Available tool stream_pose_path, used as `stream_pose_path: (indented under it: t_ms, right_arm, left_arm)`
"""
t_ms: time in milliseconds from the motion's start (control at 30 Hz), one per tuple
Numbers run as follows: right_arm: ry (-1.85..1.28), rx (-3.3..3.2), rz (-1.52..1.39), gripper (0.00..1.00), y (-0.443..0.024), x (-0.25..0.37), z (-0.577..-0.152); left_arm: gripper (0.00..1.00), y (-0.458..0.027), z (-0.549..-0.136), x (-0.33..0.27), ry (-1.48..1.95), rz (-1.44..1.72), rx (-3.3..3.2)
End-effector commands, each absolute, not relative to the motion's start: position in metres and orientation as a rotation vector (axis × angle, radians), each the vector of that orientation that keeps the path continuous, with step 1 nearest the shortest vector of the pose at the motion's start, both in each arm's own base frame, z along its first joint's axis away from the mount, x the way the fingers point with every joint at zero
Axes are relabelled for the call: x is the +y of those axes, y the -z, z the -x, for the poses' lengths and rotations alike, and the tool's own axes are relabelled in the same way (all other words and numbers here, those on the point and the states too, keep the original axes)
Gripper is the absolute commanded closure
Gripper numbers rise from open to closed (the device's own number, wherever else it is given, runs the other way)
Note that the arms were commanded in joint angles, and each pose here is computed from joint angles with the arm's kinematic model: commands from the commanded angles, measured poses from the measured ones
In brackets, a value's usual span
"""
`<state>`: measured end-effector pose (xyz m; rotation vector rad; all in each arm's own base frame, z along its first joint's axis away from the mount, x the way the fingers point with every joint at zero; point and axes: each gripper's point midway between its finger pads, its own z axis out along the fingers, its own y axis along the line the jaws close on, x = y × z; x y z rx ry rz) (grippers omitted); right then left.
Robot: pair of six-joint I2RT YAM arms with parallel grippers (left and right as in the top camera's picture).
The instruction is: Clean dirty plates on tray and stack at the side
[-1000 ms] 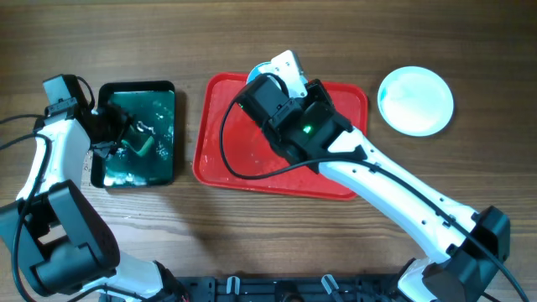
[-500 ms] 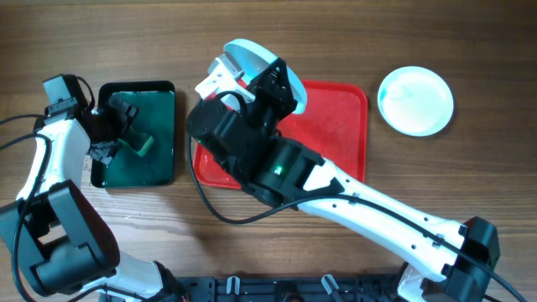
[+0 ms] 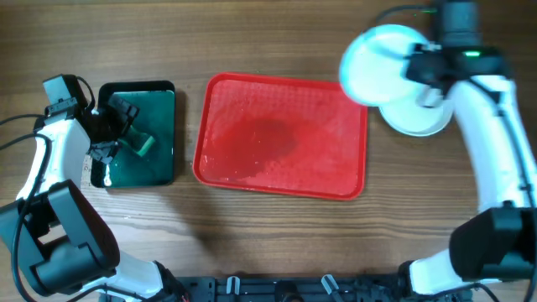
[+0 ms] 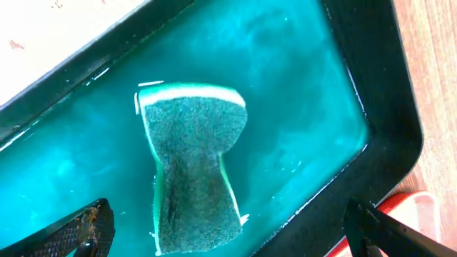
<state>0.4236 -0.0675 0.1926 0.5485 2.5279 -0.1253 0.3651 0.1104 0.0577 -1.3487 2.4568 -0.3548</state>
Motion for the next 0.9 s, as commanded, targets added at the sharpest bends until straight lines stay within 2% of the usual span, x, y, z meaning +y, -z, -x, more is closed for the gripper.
stream_pose_path:
  t_ms: [0, 133, 167, 200, 300, 333, 400, 500, 567, 633, 733, 867]
  right_arm:
    - [-0.145, 2.542, -0.861, 0.96, -0.154, -0.108, -0.408]
    - [-0.108, 2.575, -0.953, 0.95, -0.101, -0.128, -0.404]
    - [-0.110, 2.583, -0.958, 0.92, -0.091, -0.129, -0.408]
    - [-0.124, 2.593, -0.952, 0.78, -0.084, -0.128, -0.411]
    - [-0.155, 2.615, -0.952, 0.66, -0.079, -0.123, -0.410]
    - [-0.205, 2.624, -0.948, 0.67, -0.080, -0.116, -0.409]
    - [-0.346, 2.643, -0.896, 0.76, -0.089, -0.096, -0.407]
    - [-0.545, 2.678, -0.762, 0.82, -0.114, -0.051, -0.399]
    - [-0.586, 2.758, -0.612, 0.95, -0.123, -0.012, -0.385]
    - [-0.388, 2.962, -0.433, 0.95, -0.103, 0.037, -0.353]
    - [-0.123, 3.050, -0.517, 0.96, -0.071, 0.055, -0.322]
    - [-0.090, 3.114, -0.523, 0.96, -0.034, 0.074, -0.290]
  left_arm:
    - [0.00, -0.055, -0.365, 0.111, 0.361, 1.354, 2.462]
    - [0.00, -0.055, -0.365, 0.111, 0.360, 1.354, 2.461]
    - [0.00, -0.055, -0.365, 0.111, 0.361, 1.353, 2.461]
    - [0.00, -0.055, -0.365, 0.111, 0.361, 1.353, 2.461]
    - [0.00, -0.055, -0.365, 0.111, 0.361, 1.353, 2.461]
    - [0.00, -0.055, -0.365, 0.111, 0.360, 1.353, 2.461]
    - [0.00, -0.055, -0.365, 0.111, 0.361, 1.353, 2.461]
    - [0.00, -0.055, -0.365, 0.111, 0.360, 1.354, 2.461]
    - [0.00, -0.055, -0.365, 0.111, 0.360, 1.353, 2.461]
    - [0.00, -0.055, -0.365, 0.111, 0.360, 1.353, 2.461]
    - [0.00, -0.055, -0.365, 0.111, 0.360, 1.353, 2.461]
    - [0.00, -0.055, -0.365, 0.111, 0.360, 1.353, 2.461]
